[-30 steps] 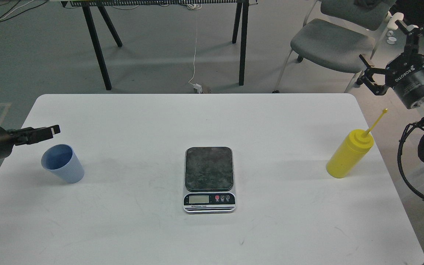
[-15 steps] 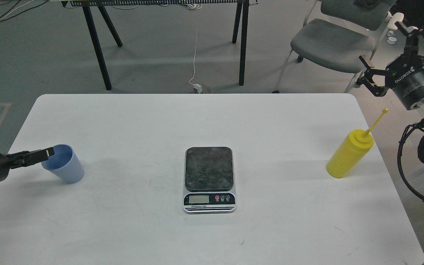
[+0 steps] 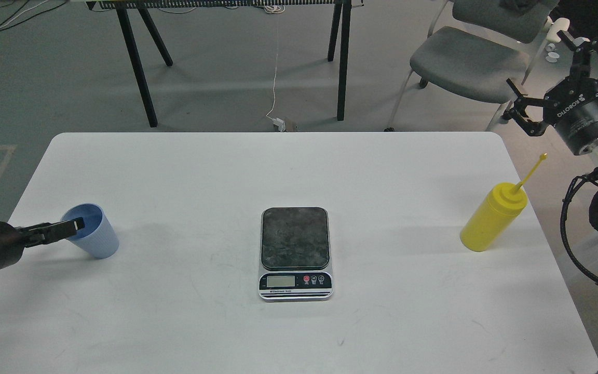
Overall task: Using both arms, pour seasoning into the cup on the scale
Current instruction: 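Grasp the blue cup with the left gripper and lift it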
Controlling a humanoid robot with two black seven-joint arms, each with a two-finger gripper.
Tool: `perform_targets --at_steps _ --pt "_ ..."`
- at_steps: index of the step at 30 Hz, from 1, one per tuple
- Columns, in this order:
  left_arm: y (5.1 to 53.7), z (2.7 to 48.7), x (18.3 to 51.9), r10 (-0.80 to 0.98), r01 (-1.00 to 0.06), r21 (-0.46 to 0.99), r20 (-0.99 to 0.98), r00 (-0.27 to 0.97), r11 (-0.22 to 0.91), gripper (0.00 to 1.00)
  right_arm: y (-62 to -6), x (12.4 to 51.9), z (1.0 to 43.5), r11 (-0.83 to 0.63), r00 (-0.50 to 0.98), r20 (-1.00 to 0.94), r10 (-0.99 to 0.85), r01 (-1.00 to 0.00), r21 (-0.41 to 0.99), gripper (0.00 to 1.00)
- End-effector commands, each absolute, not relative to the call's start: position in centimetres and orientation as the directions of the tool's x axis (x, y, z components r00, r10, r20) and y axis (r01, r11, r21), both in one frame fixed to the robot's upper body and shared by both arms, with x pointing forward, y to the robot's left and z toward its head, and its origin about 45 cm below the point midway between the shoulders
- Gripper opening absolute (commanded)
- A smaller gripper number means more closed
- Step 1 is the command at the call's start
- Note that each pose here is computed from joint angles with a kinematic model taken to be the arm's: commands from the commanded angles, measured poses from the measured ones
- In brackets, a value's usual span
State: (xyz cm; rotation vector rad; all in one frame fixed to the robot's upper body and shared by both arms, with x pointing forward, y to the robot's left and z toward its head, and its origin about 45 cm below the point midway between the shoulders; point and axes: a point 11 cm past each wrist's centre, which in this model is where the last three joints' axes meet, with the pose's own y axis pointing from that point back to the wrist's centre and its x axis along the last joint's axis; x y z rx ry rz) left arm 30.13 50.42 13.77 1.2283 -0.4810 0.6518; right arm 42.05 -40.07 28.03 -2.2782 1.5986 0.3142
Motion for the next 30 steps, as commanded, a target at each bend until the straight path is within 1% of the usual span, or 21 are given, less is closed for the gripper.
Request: perform_targets --at_steps 1,5,6,8,17,24,27,30 --pt "51.0 13.2 29.6 0.194 -0.682 0.710 0.654 0.731 0.175 0.67 -40.1 42.0 28.0 -0.309 0.342 -0.368 -0.864 -0.939 -0.147 0.99" --pt "51.1 13.0 29.4 0.177 -0.683 0.711 0.659 0.731 0.170 0.41 -40.1 42.1 28.0 -0.309 0.342 -0.369 -0.864 -0.940 -0.147 0.99" --pt "51.1 12.8 29.1 0.155 -0.670 0.722 0.652 0.742 0.172 0.32 -40.0 42.1 27.9 -0.310 0.342 -0.370 -0.864 -0.939 -0.147 0.99" --pt "51.1 12.6 28.9 0.115 -0.653 0.738 0.643 0.757 0.170 0.07 -39.9 42.1 27.9 -0.310 0.343 -0.371 -0.863 -0.939 -0.147 0.99" --pt "51.4 13.2 29.2 0.123 -0.656 0.737 0.644 0.755 0.165 0.00 -39.9 42.0 27.6 -0.309 0.340 -0.375 -0.862 -0.940 -0.142 0.99" --pt "50.9 14.4 30.5 0.131 -0.645 0.741 0.632 0.764 0.185 0.00 -40.0 42.0 27.5 -0.308 0.338 -0.374 -0.863 -0.941 -0.140 0.99" --pt "50.1 15.3 30.9 0.131 -0.639 0.738 0.627 0.768 0.215 0.00 -40.0 41.9 27.5 -0.307 0.337 -0.374 -0.864 -0.942 -0.138 0.99" --pt "47.8 17.5 32.1 0.117 -0.625 0.724 0.622 0.774 0.290 0.00 -40.0 41.9 27.5 -0.307 0.337 -0.374 -0.864 -0.942 -0.138 0.99"
